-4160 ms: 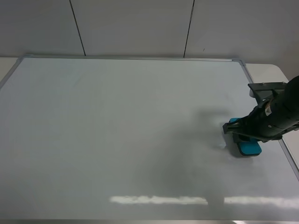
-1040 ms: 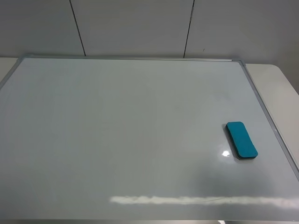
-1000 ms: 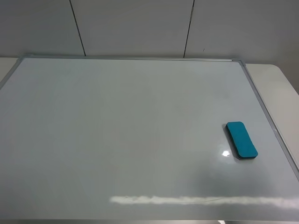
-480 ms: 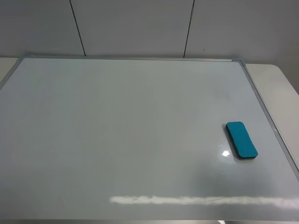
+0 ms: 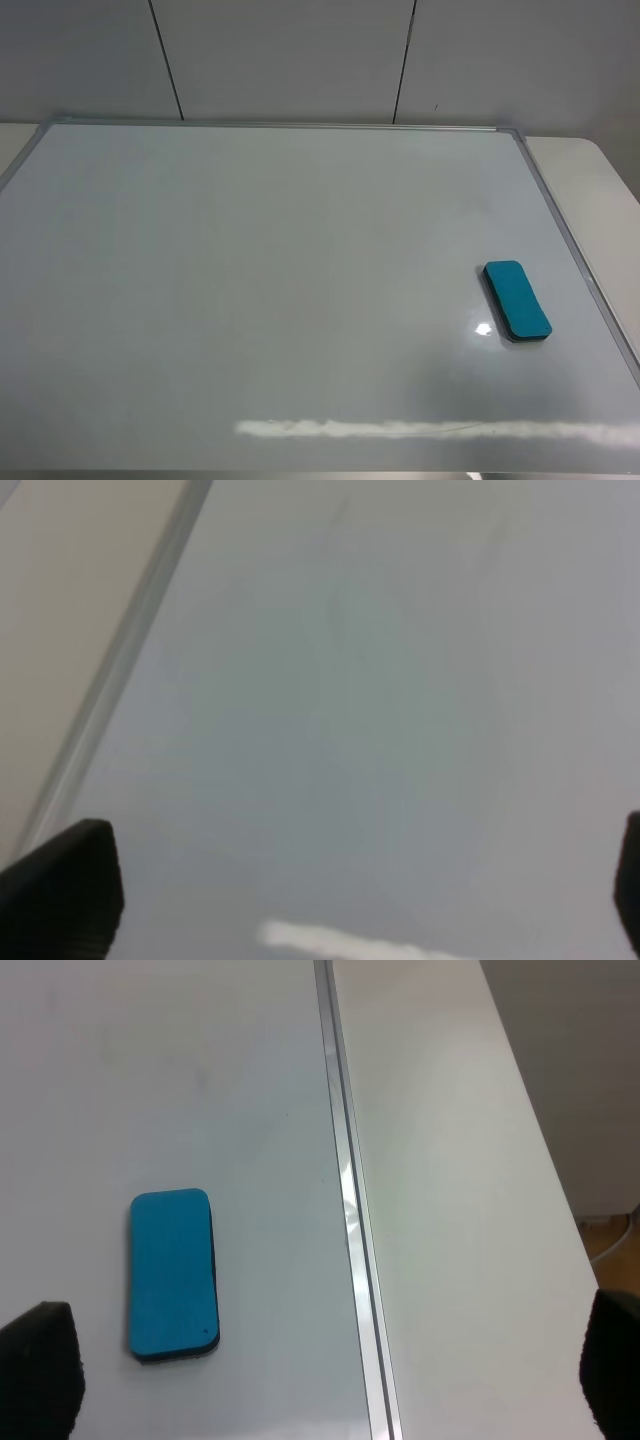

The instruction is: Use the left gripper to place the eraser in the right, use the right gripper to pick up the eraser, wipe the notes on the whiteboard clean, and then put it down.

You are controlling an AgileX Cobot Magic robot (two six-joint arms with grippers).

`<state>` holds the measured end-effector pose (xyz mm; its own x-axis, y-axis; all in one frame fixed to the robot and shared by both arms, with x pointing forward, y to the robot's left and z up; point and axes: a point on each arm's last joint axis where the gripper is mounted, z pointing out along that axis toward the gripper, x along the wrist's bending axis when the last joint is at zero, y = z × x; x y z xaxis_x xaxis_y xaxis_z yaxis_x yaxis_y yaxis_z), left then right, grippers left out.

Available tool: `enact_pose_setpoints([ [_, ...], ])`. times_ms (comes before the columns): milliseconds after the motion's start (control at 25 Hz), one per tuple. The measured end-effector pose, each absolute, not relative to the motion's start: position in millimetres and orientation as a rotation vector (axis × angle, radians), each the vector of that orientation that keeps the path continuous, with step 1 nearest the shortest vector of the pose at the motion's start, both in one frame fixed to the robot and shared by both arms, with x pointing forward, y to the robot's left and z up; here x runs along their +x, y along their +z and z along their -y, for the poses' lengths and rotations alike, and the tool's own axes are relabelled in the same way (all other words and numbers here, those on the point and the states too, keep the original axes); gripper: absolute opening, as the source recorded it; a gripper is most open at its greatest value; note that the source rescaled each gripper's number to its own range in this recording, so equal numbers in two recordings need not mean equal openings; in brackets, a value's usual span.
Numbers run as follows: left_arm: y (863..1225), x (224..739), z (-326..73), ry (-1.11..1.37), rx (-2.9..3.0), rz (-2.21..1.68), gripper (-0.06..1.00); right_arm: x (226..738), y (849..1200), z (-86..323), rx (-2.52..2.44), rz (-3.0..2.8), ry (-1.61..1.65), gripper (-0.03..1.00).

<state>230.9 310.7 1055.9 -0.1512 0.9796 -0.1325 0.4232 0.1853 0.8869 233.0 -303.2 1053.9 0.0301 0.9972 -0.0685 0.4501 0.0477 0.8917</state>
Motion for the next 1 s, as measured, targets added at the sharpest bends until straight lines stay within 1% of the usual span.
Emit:
enact_pose_setpoints([
  [1000,1055.9,230.9,-310.7,0.922,1.340,-1.699,1.00,233.0,1053.9,303.2,1.515,-1.533,0.873,1.00],
])
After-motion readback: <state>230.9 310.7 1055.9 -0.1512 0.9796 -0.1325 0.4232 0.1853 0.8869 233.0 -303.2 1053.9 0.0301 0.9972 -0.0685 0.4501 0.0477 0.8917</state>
